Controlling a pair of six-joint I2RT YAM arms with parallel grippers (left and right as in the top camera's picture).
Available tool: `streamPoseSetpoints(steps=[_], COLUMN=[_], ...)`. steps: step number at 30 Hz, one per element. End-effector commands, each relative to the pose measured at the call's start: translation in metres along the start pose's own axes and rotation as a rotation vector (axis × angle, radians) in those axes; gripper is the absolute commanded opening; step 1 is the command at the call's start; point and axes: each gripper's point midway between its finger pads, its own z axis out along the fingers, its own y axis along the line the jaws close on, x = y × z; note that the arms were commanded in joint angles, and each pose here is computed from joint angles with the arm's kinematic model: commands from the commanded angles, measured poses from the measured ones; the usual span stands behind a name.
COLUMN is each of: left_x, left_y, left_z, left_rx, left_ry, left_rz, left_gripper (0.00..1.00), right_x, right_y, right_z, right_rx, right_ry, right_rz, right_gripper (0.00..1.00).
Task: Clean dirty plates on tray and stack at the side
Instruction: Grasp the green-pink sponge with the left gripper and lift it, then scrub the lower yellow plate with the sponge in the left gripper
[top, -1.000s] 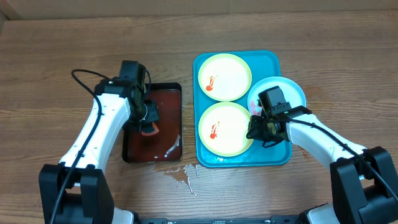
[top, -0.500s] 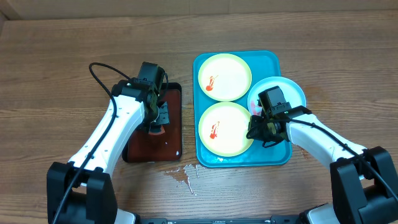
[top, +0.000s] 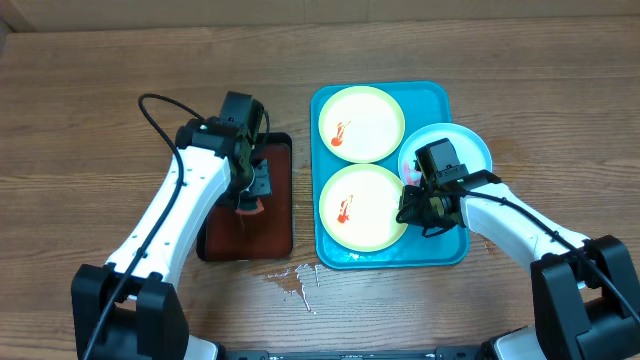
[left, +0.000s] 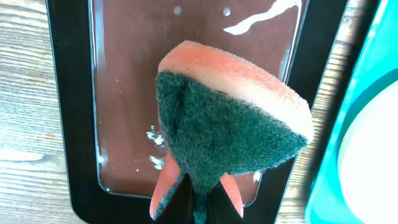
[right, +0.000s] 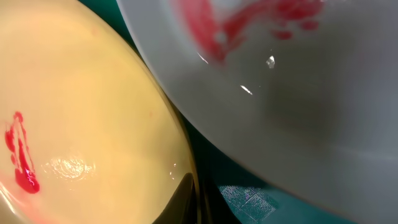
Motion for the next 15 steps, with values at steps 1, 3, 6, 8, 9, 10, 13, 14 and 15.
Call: streamPoseSetpoints(steps=[1, 3, 6, 8, 9, 10, 13, 14, 15], left_x=[-0.002, -0.001, 0.001, 0.004, 0.005, 0.005, 0.003, 0.000, -0.005], left_y=[0.000, -0.003, -0.007, -0.011, -0.011, -0.012, -0.021, -0.027, -0.038], left_z=[0.009, 0.019, 0.034, 0.041, 0.043, 0.042, 0.027, 0.020, 0.007], left_rx=[-0.014, -0.006, -0.001, 0.013, 0.015, 0.019, 0.064, 0.090, 0.144], left_ry=[0.002, 0.014, 0.054, 0.084, 0.093, 0.098, 0.115, 0.115, 0.111], left_rz=[-0.019, -0.019, -0.024, -0.023, -0.022, -0.023, -0.025, -0.026, -0.024], left_gripper=[0.04, 0.04, 0.04, 0.04, 0.04, 0.04, 0.04, 0.04, 0.04], right_x=[0.001, 0.001, 0.001, 0.001, 0.001, 0.001, 0.002, 0.002, 0.002], right_y=[-0.006, -0.006, -0.006, -0.006, -0.006, -0.006, -0.006, -0.007, -0.007], right_z=[0.002, 0.002, 0.002, 0.002, 0.002, 0.002, 0.002, 0.002, 0.002], right_rx=[0.031, 0.031, 0.030, 0.031, 0.031, 0.030, 0.032, 0.032, 0.033], right_ry=[-0.003, -0.003, -0.002, -0.003, -0.003, -0.002, -0.001, 0.001, 0.001], right_rz=[0.005, 0.005, 0.005, 0.005, 0.005, 0.005, 0.006, 0.006, 0.006], right_gripper=[0.04, 0.04, 0.04, 0.04, 0.04, 0.04, 0.04, 0.04, 0.04])
